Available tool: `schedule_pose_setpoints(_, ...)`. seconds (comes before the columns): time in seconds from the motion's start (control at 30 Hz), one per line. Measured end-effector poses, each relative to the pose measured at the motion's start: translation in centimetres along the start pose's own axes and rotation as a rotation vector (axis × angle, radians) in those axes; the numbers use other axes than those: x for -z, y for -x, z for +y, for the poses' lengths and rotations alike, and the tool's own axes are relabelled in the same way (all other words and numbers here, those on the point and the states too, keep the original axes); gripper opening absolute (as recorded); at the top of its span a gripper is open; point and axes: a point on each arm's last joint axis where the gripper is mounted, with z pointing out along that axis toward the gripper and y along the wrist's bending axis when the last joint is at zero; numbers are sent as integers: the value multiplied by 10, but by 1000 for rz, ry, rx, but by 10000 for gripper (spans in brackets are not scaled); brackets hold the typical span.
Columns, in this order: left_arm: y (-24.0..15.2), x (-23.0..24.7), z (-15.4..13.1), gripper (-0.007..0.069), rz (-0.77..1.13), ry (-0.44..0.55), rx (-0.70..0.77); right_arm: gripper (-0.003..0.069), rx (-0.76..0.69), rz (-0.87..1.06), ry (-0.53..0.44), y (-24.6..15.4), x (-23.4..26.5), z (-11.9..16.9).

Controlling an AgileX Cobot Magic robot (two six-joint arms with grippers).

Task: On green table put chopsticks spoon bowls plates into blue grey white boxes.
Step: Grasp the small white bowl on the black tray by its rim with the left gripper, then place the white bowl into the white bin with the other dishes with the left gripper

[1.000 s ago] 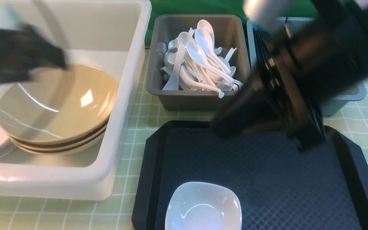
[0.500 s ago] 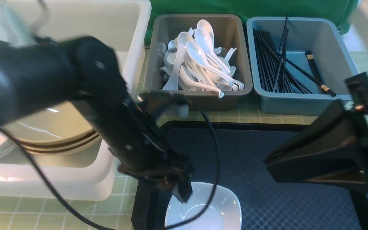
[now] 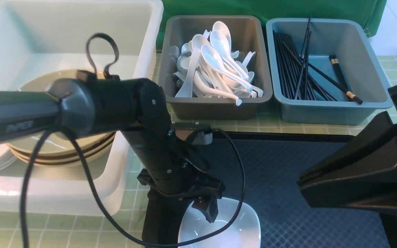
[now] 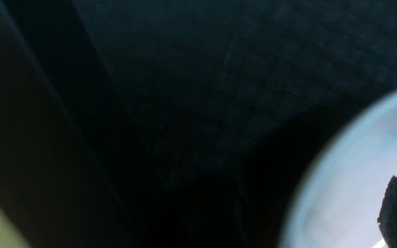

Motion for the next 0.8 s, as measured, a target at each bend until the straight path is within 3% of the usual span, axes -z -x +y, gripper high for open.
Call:
schedule_pose_setpoints(0.13, 3, -9, -1, 466, 13, -35, -10, 47, -3, 1, -1, 0, 0, 0)
schedule_pose_setpoints(0.33, 3, -12, -3, 196, 20, -80, -75, 47, -1, 2, 0, 0, 0, 0)
schedule_pose_setpoints(0.37, 4, -9, -1, 92, 11, -93, -70, 47, 2, 2, 0, 0, 0, 0)
schedule_pose_setpoints(0.43, 4, -3, 2, 36, 3, -119, -61, 47, 10, 2, 0, 0, 0, 0)
schedule_pose_setpoints(0.67, 3, 76, 23, 15, -174, -266, -38, 47, 89, -45, -42, 4, 0, -4)
schedule_pose_setpoints(0.73, -7, 111, 40, 15, -258, -342, 29, 47, 87, -104, -95, 10, 0, -9)
schedule_pose_setpoints(0.8, -21, 144, 59, 15, -347, -342, 60, 47, 83, -157, -141, 15, 0, -14)
